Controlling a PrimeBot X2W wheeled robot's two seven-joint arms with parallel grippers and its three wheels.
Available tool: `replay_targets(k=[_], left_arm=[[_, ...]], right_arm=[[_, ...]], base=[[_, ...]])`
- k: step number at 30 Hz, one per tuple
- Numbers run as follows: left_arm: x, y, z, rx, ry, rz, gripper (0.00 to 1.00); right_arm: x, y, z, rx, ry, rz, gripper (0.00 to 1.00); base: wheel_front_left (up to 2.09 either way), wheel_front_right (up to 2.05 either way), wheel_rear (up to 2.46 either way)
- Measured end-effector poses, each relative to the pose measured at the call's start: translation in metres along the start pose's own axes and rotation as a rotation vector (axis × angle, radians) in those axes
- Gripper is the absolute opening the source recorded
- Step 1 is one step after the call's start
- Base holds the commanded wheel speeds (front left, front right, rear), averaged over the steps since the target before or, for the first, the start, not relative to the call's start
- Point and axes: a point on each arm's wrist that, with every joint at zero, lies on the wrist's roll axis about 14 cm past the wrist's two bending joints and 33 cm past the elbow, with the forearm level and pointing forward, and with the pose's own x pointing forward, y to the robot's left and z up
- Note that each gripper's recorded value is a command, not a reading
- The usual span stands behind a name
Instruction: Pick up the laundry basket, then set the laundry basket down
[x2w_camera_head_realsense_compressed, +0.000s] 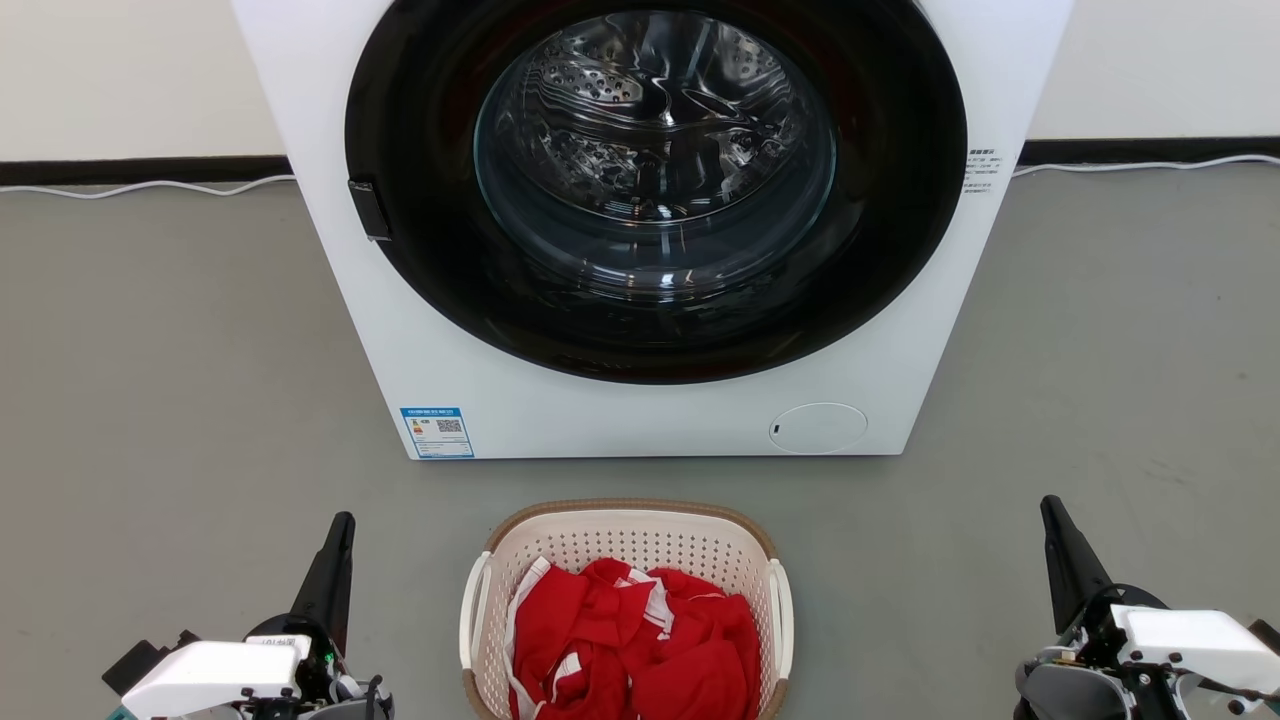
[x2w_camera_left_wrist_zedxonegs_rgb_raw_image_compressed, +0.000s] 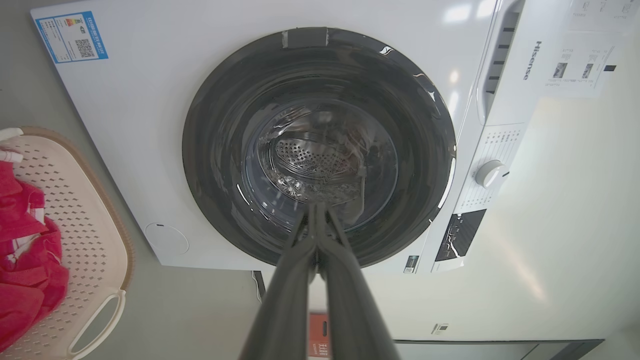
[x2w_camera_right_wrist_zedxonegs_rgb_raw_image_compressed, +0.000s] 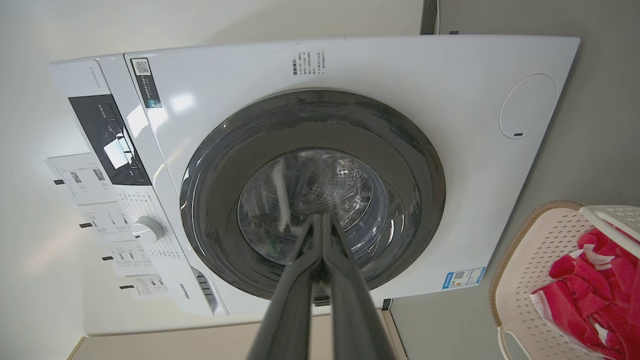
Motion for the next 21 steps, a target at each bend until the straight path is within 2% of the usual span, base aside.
replay_targets(k=[21], left_arm=[[0.0000,0.0000,0.0000,0.000,0.000,0.000,0.00]], right_arm=[[0.0000,0.0000,0.0000,0.000,0.000,0.000,0.00]], base=[[0.00,0.00,0.00]])
